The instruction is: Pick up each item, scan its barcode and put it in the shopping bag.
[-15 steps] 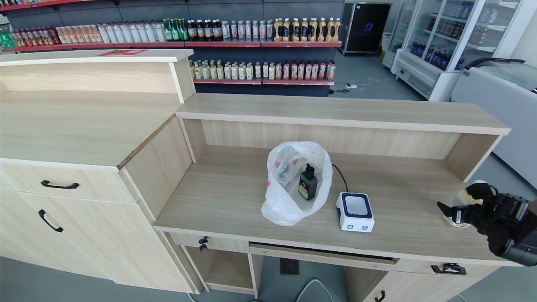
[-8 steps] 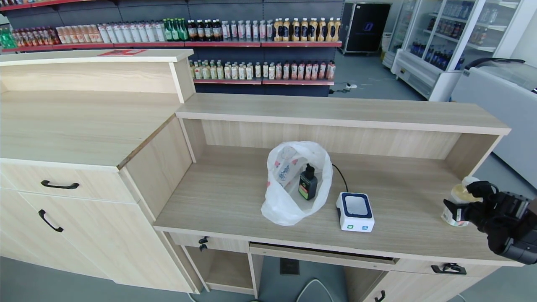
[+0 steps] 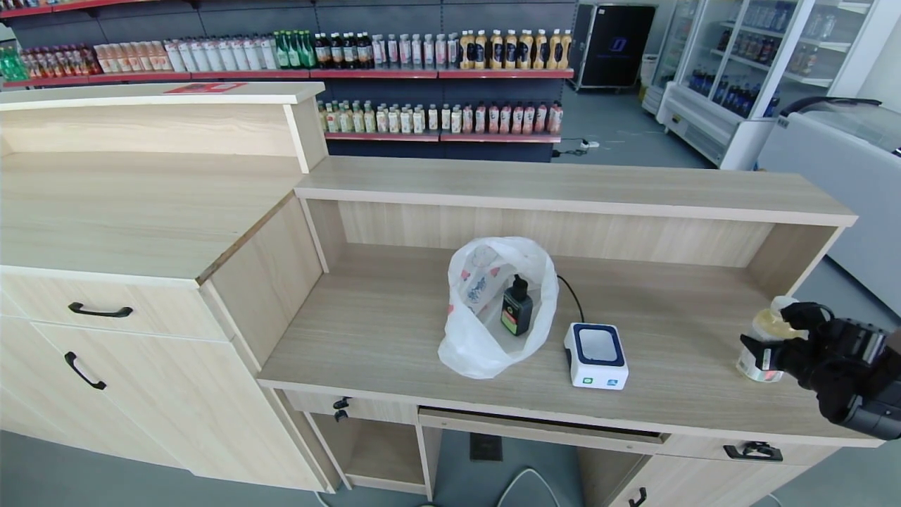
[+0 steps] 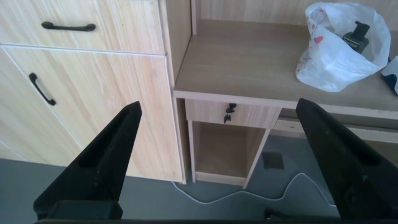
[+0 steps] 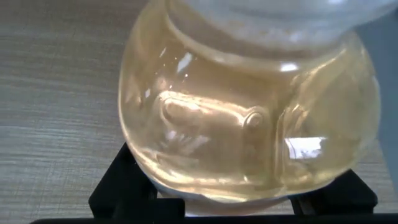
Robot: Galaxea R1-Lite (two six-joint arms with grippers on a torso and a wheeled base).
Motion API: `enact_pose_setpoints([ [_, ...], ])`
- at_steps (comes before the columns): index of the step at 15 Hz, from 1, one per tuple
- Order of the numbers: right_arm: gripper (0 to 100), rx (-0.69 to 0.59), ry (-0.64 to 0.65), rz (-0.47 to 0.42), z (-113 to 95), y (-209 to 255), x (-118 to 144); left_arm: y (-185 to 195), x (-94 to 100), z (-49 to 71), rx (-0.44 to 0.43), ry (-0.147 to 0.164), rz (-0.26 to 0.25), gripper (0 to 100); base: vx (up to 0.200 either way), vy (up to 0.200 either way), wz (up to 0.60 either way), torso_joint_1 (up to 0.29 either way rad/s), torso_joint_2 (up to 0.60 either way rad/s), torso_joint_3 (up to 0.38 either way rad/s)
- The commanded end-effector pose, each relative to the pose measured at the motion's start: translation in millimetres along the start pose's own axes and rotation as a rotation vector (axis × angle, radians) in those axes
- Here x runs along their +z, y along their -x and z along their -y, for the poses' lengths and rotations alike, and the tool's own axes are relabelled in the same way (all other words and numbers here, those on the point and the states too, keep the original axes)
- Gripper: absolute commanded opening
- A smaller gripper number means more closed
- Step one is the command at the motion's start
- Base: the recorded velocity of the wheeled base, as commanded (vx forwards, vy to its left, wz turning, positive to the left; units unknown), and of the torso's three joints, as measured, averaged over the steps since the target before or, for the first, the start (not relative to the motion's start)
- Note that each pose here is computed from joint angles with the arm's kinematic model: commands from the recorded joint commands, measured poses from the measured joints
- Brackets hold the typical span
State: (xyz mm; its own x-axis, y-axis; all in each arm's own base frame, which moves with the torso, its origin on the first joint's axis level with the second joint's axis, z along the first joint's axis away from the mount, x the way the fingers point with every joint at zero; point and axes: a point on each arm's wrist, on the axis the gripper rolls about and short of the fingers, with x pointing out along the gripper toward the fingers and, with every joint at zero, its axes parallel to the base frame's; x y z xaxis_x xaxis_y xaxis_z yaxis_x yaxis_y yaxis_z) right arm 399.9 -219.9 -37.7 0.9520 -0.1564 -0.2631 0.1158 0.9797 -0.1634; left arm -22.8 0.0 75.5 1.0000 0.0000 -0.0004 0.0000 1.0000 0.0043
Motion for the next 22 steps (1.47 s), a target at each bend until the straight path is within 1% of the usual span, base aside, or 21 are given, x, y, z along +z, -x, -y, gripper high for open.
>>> enact_pose_setpoints([
  [1, 0, 0.023, -0.155, -0.012, -2.2, 31.1, 63.1, 0.0, 0.0, 0.0, 0.0, 0.0, 0.0, 100, 0.0, 0.0, 0.0, 0.0, 0.0, 0.0],
  [2, 0, 0.032, -0.217, -0.034, -2.9, 42.1, 80.5, 0.0, 0.0, 0.0, 0.0, 0.0, 0.0, 100, 0.0, 0.0, 0.0, 0.0, 0.0, 0.0],
  [3, 0, 0.068, -0.339, -0.069, -5.8, 63.7, 115.5, 0.0, 0.0, 0.0, 0.0, 0.0, 0.0, 100, 0.0, 0.0, 0.0, 0.0, 0.0, 0.0],
  [4, 0, 0.116, -0.413, -0.075, -9.1, 84.5, 143.4, 0.0, 0.0, 0.0, 0.0, 0.0, 0.0, 100, 0.0, 0.0, 0.0, 0.0, 0.0, 0.0],
  [5, 0, 0.22, -0.491, -0.072, -14.1, 115.0, 176.1, 0.0, 0.0, 0.0, 0.0, 0.0, 0.0, 100, 0.0, 0.0, 0.0, 0.0, 0.0, 0.0],
  [6, 0, 0.309, -0.53, -0.063, -19.4, 140.5, 199.0, 0.0, 0.0, 0.0, 0.0, 0.0, 0.0, 100, 0.0, 0.0, 0.0, 0.0, 0.0, 0.0],
  [7, 0, 0.393, -0.551, -0.057, -26.3, 161.6, 215.6, 0.0, 0.0, 0.0, 0.0, 0.0, 0.0, 100, 0.0, 0.0, 0.0, 0.0, 0.0, 0.0],
  [8, 0, 0.464, -0.559, -0.055, -32.9, 178.7, 225.8, 0.0, 0.0, 0.0, 0.0, 0.0, 0.0, 100, 0.0, 0.0, 0.0, 0.0, 0.0, 0.0],
  [9, 0, 0.511, -0.558, -0.053, -36.4, 187.4, 229.4, 0.0, 0.0, 0.0, 0.0, 0.0, 0.0, 100, 0.0, 0.0, 0.0, 0.0, 0.0, 0.0],
  [12, 0, 0.794, -0.511, -0.022, -57.8, 231.4, 239.1, 0.0, 0.0, 0.0, 0.002, 0.0, 0.0, 100, 0.0, 0.0, 0.0, 0.0, 0.0, 0.0],
  [14, 0, 0.885, -0.47, 0.002, -70.1, 244.7, 249.4, 0.0, 0.0, 0.0, 0.0, 0.0, 0.0, 100, 0.0, 0.0, 0.0, 0.0, 0.0, 0.0],
  [15, 0, 0.965, -0.441, 0.012, -82.2, 256.4, 255.3, 0.0, 0.0, 0.0, 0.0, 0.0, 0.0, 100, 0.0, 0.0, 0.0, 0.0, 0.0, 0.0],
  [19, 0, 1.137, -0.424, 0.005, -111.1, 289.1, 267.2, 0.0, 0.0, 0.0, 0.0, 0.0, 0.0, 100, 0.0, 0.0, 0.0, 0.0, 0.0, 0.0],
  [22, 0, 1.236, -0.394, 0.005, -125.0, 315.9, 264.7, 0.0, 0.0, 0.0, 0.0, 0.0, 0.0, 100, 0.0, 0.0, 0.0, 0.0, 0.0, 0.0],
])
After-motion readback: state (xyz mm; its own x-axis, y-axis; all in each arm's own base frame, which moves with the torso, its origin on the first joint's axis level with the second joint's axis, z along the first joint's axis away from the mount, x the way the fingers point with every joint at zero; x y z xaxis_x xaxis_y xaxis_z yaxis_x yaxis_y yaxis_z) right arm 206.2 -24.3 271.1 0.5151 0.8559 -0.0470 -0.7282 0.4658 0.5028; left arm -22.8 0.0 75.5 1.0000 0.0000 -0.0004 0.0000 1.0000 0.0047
